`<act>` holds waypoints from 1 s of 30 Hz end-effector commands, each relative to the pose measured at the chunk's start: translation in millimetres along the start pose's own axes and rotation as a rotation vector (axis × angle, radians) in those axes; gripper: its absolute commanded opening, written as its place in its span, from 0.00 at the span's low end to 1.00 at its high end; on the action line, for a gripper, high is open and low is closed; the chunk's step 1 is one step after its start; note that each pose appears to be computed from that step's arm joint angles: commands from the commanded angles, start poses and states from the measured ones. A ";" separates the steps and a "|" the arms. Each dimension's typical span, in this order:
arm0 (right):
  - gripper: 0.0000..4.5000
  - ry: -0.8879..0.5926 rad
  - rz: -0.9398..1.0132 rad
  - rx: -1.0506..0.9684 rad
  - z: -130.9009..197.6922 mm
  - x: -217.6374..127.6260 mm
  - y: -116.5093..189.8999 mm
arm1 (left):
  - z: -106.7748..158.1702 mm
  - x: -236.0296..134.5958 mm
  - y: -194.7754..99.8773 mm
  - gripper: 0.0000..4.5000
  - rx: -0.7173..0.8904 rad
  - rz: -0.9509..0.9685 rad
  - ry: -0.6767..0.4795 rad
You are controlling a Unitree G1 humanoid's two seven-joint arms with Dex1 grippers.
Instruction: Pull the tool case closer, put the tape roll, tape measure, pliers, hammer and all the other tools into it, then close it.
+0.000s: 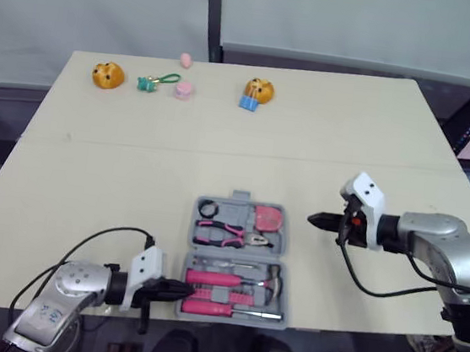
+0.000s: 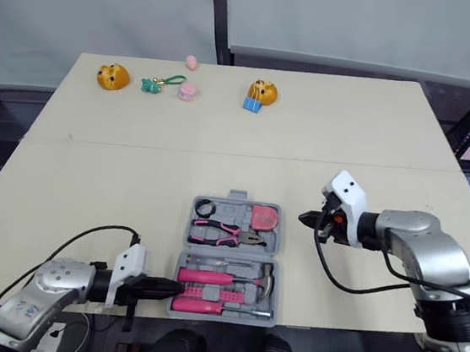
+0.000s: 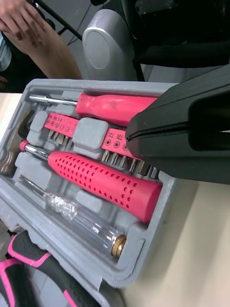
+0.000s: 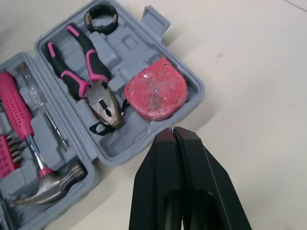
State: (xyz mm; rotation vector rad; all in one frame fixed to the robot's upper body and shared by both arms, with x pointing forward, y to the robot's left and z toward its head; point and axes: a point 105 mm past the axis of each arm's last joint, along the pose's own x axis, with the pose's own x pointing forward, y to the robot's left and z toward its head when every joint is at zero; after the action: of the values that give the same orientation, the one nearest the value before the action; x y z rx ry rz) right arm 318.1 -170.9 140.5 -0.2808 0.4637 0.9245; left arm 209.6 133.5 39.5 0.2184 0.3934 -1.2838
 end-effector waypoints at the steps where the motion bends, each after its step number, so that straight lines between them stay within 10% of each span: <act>1: 0.01 -0.036 -0.028 -0.001 9.5 -3.8 -5.8 | 2.4 5.0 -2.0 0.00 -0.004 -0.013 -0.024; 15: 0.01 -0.092 -0.036 0.207 13.3 5.2 -27.0 | -10.3 20.5 -4.8 0.00 -0.128 -0.030 0.015; 18: 0.20 -0.117 0.025 0.311 16.1 7.9 -24.7 | -12.6 21.3 -6.8 0.00 -0.144 -0.033 0.029; 25: 0.97 -0.101 0.127 0.535 6.6 26.0 -17.8 | -17.8 21.2 -9.1 0.00 -0.162 -0.030 0.084; 30: 0.99 -0.079 0.125 0.635 -4.4 42.9 -22.2 | -20.9 19.4 -8.7 0.00 -0.161 -0.025 0.113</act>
State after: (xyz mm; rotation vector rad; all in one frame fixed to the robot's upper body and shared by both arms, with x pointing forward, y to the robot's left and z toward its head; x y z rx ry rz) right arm 352.2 -153.4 109.8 0.3579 0.7067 0.8705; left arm 213.4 117.4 30.3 0.1483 0.4969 -1.2676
